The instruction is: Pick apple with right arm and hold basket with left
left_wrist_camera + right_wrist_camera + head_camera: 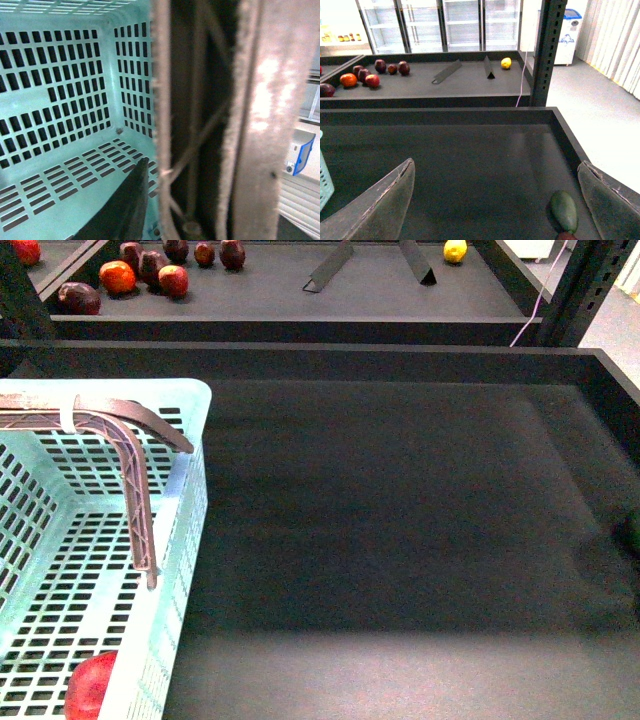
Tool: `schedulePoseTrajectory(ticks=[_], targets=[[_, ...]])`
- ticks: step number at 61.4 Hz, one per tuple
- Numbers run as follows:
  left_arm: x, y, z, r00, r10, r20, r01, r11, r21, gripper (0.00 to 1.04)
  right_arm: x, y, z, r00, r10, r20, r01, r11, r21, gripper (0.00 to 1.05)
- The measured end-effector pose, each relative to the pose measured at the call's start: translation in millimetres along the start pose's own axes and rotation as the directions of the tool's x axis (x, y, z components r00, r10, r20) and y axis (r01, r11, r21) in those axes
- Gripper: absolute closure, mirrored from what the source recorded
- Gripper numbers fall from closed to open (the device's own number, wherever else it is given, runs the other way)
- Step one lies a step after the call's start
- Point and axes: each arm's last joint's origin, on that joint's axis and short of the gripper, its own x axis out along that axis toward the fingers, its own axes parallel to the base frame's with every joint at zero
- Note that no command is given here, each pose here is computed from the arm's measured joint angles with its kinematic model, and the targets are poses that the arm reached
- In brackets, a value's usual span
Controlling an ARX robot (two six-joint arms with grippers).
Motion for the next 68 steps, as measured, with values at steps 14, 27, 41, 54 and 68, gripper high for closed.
schedulePoseTrajectory(ticks=[14, 27, 41, 54, 68], targets=[[-41, -21, -9, 0.999, 0.028, -0.038, -0.026, 0.999, 0.048, 0.1, 0, 0, 0, 1.0, 0.0, 0.0, 0.0, 1.0, 0.0, 0.09], [-91, -33, -22, 1.0, 0.008, -0.026, -0.005, 0.993, 0.118, 0.07, 0, 0, 0, 1.0, 0.0, 0.0, 0.0, 1.0, 0.0, 0.09], [-113, -16, -20, 0.852, -0.523, -0.015, 0.366, 0.576, 0.731, 0.36, 0, 0, 0, 1.0, 0.0, 0.0, 0.0, 1.0, 0.0, 0.09], [-129, 15, -17, 0.786, -0.618, 0.009, 0.102, 0.144, 0.984, 0.76, 0, 0, 0, 1.0, 0.0, 0.0, 0.0, 1.0, 0.0, 0.09], [-140, 45, -19, 0.788, -0.616, 0.008, 0.051, 0.078, 0.996, 1.01, 0, 0, 0, 1.0, 0.0, 0.0, 0.0, 1.0, 0.0, 0.09]])
